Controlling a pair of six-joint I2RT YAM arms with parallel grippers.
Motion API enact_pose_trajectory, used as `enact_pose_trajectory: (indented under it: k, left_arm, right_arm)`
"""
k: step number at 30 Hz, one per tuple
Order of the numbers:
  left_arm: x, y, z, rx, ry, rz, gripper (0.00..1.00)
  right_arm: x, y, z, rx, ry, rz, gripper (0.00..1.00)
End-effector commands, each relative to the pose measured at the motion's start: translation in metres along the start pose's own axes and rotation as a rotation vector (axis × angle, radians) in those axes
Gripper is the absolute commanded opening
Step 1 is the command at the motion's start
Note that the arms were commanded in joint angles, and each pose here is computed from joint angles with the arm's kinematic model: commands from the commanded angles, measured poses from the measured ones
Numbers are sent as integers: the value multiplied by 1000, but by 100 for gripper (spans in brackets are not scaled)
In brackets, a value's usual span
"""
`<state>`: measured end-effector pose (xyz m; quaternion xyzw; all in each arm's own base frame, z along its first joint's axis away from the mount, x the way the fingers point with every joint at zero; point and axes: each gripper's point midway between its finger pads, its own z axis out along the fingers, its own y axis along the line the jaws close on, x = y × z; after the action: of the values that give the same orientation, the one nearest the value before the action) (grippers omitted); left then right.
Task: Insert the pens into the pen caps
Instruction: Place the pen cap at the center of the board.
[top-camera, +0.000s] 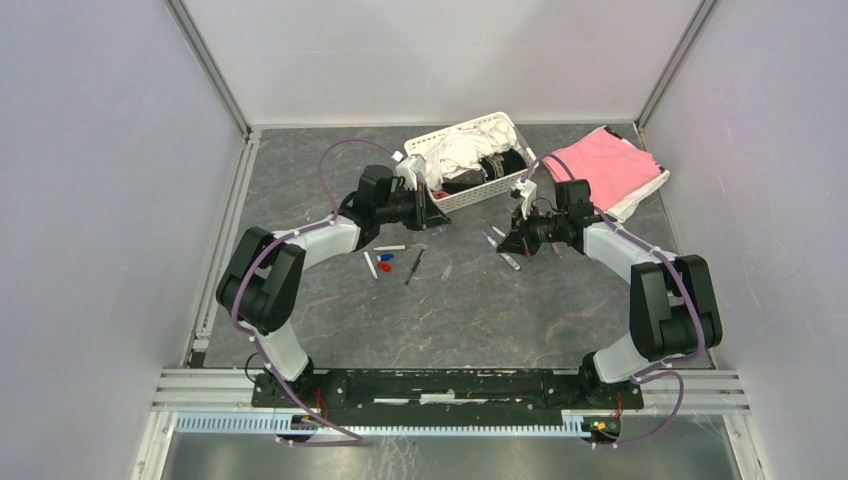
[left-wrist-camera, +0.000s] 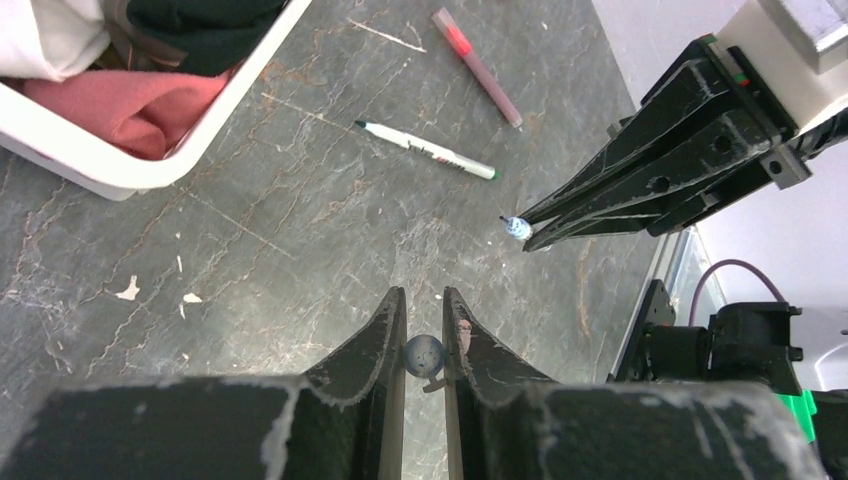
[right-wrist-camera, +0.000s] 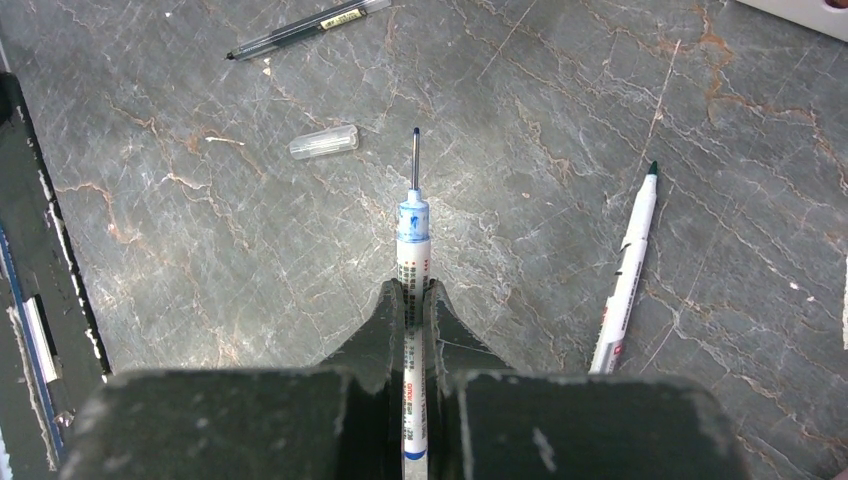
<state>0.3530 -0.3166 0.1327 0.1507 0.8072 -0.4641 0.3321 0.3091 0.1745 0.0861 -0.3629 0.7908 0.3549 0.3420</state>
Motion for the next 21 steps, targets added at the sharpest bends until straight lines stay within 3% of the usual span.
enact_pose_trajectory:
  k: [1, 15, 21]
  left_arm:
    - [-16, -10, -5, 7, -22, 82, 4]
    - [-11, -7, -1, 8, -3, 34, 5]
    - [-7, -1, 2, -18, 5, -6, 5]
  right_arm:
    - [-8, 0, -2, 6, -15, -42, 0]
    - [-4, 0, -2, 11, -7, -46, 0]
    - [29, -24, -16, 161, 156, -55, 0]
